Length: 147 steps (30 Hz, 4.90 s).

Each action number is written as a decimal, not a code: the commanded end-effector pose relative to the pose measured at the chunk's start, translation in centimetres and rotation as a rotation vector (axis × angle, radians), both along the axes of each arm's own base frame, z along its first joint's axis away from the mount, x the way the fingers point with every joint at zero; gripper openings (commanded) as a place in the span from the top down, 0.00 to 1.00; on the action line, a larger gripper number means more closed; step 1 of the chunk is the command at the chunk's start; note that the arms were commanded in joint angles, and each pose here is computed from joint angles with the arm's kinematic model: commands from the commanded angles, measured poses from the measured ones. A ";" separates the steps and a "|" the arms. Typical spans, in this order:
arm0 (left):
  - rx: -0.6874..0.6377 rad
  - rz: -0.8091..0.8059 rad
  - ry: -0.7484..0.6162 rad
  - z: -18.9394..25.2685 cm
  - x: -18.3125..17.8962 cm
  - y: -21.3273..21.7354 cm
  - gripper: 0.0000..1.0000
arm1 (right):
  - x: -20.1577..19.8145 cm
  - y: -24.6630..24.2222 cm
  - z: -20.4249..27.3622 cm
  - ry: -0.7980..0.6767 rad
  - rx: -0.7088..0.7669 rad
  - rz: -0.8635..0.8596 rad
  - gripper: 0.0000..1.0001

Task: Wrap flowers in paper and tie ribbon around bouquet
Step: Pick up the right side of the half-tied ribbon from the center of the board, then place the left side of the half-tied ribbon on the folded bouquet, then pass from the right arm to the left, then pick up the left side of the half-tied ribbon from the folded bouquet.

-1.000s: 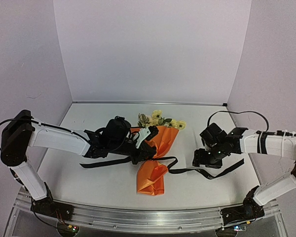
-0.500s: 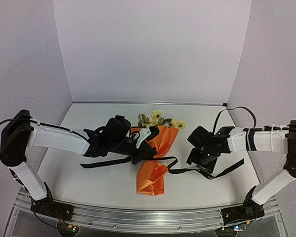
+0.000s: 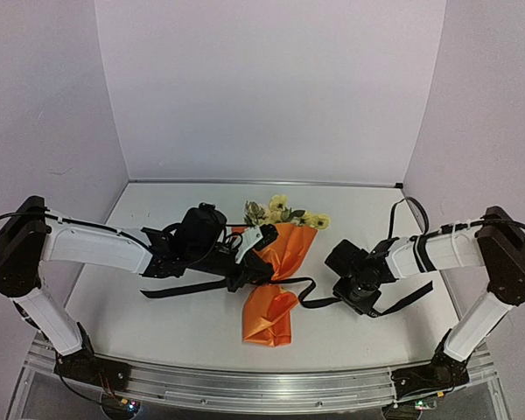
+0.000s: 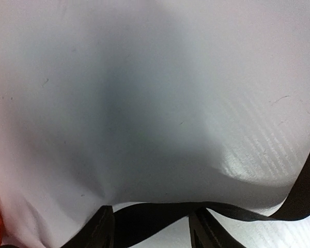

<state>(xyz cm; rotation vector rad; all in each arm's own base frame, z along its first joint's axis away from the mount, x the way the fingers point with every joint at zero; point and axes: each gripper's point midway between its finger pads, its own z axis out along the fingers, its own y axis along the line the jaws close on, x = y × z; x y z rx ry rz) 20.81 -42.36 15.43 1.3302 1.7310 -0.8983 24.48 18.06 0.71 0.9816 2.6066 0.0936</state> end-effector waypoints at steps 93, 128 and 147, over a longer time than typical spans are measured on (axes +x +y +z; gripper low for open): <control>-0.195 -0.169 -0.307 6.2 8.4 -2.4 0.36 | 2.3 17.0 26.2 -0.157 0.701 1.327 1.00; -0.214 0.054 -0.080 8.1 13.6 -5.5 1.00 | 4.8 10.7 21.0 -0.101 0.255 1.180 0.78; -0.056 0.338 0.130 9.2 15.5 1.1 1.00 | 0.2 10.6 15.0 -0.058 0.231 1.027 0.32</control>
